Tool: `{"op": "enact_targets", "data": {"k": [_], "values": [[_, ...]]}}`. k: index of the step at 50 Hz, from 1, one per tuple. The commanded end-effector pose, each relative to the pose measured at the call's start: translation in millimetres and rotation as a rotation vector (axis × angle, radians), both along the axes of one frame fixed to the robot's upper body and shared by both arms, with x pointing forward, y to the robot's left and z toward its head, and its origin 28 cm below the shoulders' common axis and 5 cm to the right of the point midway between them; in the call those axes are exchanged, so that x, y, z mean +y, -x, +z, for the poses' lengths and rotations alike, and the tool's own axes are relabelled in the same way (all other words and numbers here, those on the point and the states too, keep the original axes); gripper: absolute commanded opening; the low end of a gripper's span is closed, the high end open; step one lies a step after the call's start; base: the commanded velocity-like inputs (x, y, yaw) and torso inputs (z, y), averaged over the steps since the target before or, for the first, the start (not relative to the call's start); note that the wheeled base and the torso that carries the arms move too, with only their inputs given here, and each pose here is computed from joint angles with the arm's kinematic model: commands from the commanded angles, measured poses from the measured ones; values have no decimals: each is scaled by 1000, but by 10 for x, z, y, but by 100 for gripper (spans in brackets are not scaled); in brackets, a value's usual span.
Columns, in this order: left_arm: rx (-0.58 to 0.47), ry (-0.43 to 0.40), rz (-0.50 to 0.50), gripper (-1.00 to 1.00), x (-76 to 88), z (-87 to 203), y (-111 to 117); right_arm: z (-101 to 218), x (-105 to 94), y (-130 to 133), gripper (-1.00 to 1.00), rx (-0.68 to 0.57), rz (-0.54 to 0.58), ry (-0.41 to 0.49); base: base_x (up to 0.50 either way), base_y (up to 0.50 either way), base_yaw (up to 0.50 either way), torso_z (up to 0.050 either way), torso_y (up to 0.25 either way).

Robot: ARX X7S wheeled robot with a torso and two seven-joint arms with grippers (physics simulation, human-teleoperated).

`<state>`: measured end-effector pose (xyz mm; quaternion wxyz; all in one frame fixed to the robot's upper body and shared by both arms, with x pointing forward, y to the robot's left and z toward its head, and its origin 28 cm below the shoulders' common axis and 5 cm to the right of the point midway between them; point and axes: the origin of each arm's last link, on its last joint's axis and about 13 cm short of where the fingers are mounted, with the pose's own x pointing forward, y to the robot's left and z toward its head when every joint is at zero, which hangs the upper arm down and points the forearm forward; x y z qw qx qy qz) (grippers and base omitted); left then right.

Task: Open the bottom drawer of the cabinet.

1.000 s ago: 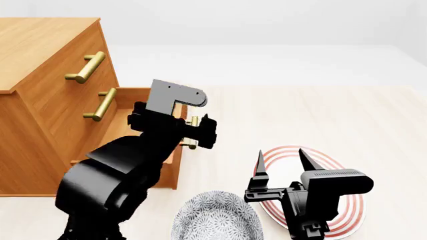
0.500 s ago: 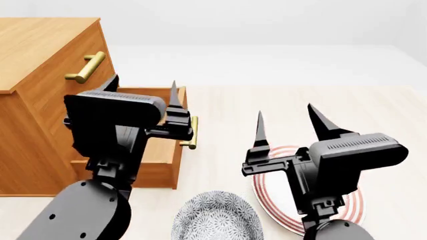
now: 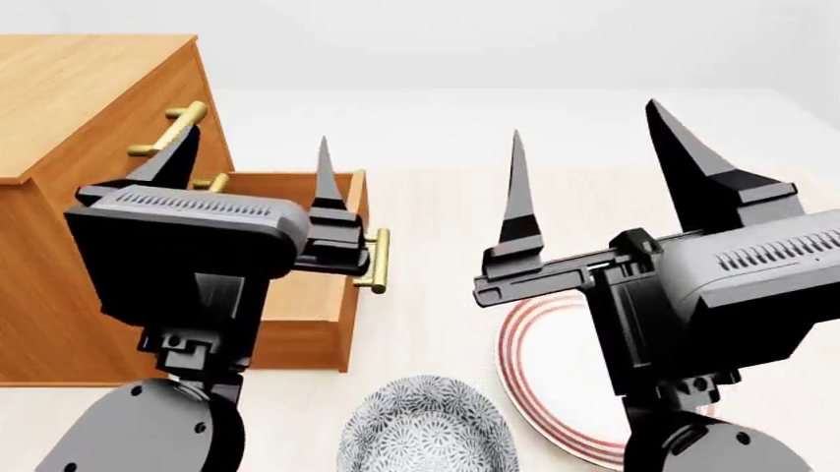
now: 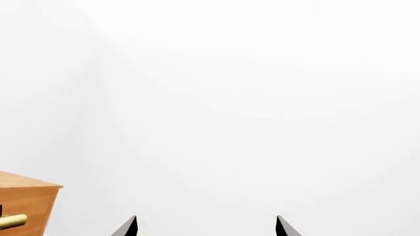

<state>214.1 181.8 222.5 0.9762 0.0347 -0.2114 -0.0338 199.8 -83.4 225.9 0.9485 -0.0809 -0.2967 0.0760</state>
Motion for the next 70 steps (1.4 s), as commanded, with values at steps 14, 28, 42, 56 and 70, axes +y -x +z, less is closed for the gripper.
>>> {"op": "enact_targets", "data": {"k": [14, 28, 42, 56, 70], "values": [[-174, 11, 6, 100, 23, 137, 238, 328, 21, 202, 100, -177, -7, 51, 0, 0, 0, 0, 0], [-202, 19, -1, 100, 37, 150, 274, 317, 21, 211, 100, -190, -13, 50, 0, 0, 0, 0, 0], [-214, 18, -16, 100, 34, 182, 298, 331, 31, 219, 100, -206, -5, 46, 0, 0, 0, 0, 0], [-288, 24, -40, 100, 32, 327, 383, 458, 28, 279, 100, -258, 2, 50, 0, 0, 0, 0, 0], [-313, 17, -38, 100, 36, 396, 417, 532, 44, 325, 100, -281, 8, 64, 0, 0, 0, 0, 0]]}}
